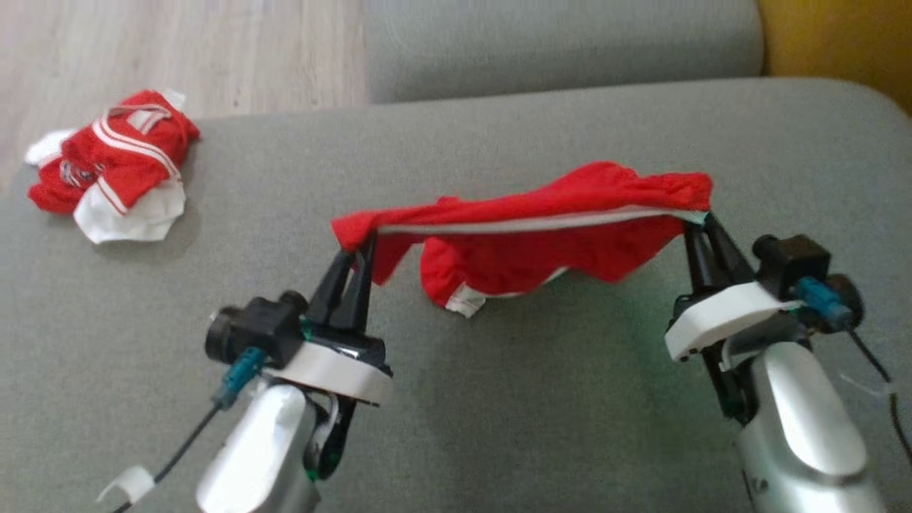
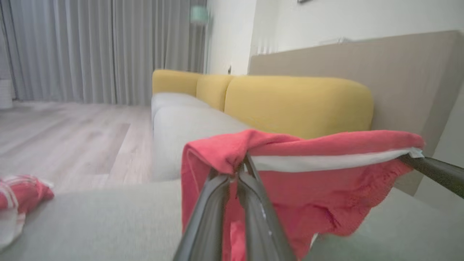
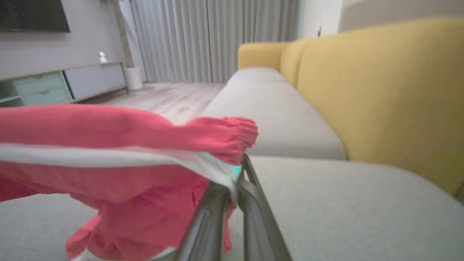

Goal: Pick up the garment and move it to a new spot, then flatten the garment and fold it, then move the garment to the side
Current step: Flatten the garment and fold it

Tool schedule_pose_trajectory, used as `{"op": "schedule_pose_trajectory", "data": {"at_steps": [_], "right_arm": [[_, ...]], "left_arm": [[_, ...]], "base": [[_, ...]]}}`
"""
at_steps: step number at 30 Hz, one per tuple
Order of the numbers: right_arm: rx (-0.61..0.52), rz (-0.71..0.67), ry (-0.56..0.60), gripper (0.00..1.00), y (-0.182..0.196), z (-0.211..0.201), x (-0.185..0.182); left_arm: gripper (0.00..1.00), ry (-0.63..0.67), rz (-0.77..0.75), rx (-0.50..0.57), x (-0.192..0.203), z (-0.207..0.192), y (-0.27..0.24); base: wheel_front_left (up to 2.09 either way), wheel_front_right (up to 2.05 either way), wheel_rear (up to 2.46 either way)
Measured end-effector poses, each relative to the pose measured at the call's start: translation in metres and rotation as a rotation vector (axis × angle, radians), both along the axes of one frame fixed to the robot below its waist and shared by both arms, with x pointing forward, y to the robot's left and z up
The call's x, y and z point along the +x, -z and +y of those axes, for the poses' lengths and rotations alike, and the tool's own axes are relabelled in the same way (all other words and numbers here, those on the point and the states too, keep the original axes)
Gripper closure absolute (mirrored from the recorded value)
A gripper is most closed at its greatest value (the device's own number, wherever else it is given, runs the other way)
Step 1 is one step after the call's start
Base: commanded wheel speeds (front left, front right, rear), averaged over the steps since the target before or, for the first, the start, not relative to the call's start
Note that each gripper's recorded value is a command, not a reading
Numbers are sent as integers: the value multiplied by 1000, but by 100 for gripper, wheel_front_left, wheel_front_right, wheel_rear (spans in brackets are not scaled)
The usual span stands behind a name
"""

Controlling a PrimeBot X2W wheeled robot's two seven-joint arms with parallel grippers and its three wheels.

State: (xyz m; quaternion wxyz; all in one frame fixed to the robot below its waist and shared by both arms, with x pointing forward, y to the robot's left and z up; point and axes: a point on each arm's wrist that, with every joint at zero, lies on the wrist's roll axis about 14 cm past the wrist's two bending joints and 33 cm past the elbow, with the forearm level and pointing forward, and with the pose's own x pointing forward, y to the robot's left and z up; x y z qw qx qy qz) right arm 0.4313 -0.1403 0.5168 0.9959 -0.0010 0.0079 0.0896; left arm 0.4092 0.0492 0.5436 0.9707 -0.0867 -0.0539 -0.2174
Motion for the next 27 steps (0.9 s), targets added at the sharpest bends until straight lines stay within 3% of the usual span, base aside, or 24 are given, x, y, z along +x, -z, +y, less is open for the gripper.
{"op": "schedule_pose_trajectory", "data": {"at_steps": [2, 12, 15, 22, 27], "right_arm": [[-10, -32, 0, 100, -13, 0, -4], [-137, -374, -20, 100, -162, 0, -59], [-162, -412, -22, 100, -184, 1, -71], [-176, -325, -81, 100, -169, 16, -64], [-157, -180, -146, 100, -128, 32, -18]], "left_arm": [[100, 4, -49, -1, -2, 1, -15], [100, 31, -523, 80, -42, 20, -190], [100, 46, -576, 109, -48, 20, -218], [100, 52, -457, 142, -10, 24, -198], [100, 55, -352, 157, 45, 24, -169]], "base": [[0, 0, 0], [0, 0, 0], [0, 0, 0], [0, 0, 0], [0, 0, 0]]}}
